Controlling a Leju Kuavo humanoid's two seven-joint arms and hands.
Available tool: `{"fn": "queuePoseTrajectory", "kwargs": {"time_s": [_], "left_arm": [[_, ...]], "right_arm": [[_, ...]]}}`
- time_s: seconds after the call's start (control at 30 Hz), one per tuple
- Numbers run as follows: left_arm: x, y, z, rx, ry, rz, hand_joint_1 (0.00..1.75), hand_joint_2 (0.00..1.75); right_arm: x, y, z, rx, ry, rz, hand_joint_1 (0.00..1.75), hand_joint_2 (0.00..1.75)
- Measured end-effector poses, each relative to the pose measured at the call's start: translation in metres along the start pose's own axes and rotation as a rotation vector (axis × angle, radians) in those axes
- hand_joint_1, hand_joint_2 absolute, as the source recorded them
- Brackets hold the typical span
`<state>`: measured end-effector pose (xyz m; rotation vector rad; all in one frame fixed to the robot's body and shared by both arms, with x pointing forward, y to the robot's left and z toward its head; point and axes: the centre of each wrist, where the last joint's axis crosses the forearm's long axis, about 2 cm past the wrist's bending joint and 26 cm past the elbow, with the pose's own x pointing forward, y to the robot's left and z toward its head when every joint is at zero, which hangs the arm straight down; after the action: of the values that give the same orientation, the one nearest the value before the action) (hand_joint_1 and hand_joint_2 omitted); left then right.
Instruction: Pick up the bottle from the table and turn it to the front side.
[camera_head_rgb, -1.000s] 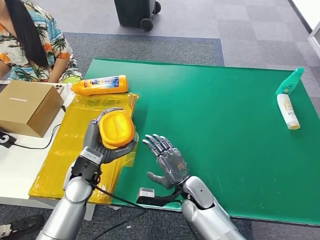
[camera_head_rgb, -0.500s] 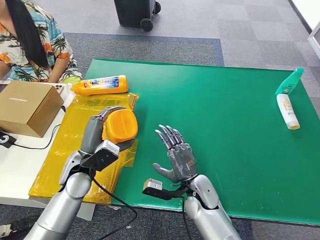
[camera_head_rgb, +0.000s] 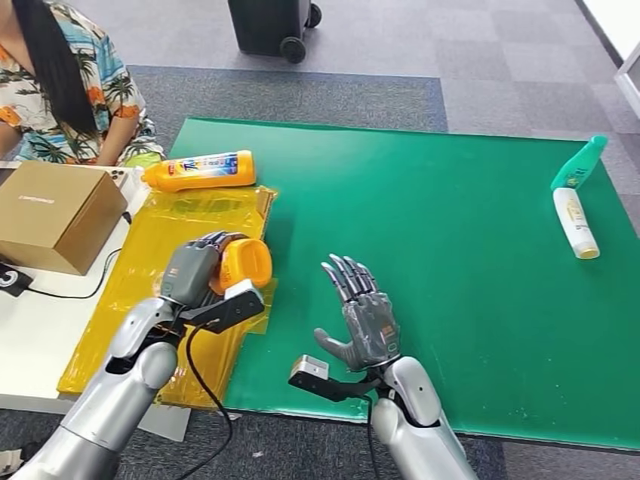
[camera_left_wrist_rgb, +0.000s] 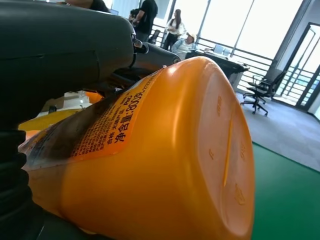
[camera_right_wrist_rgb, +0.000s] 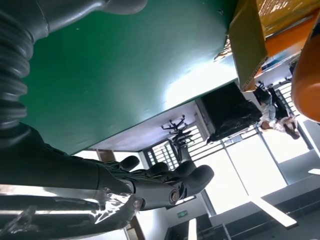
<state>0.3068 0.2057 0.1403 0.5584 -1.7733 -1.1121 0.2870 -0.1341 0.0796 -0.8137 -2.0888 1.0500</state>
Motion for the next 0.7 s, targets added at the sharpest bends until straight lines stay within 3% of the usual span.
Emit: {"fn": "queuePoseTrajectory", "kwargs": {"time_s": [0.1,0.23,0.43,0.7], "left_arm": [[-0.008,-0.001,-0.003,-0.062,0.01,0.001,1.75,1.75],[-0.025,-0.005,-0.006,-0.093,0.092,-0.002,0.0,1.75],[-0.042,-0.018,-0.001,-0.107,0.244,-0.051,0.0,1.75],[-0.044,-0.023,0.0,-0.08,0.319,-0.114,0.0,1.75]], "right_arm": [[0.0,0.0,0.0,-0.004,0.002,-0.003,0.0,1.75],[-0.001,-0.001,0.0,-0.005,0.001,-0.004,0.0,1.75],[0.0,-0.001,0.0,-0.003,0.019,0.001,0.0,1.75],[0.001,0.0,0.0,-0.001,0.034,0.004,0.0,1.75]]}}
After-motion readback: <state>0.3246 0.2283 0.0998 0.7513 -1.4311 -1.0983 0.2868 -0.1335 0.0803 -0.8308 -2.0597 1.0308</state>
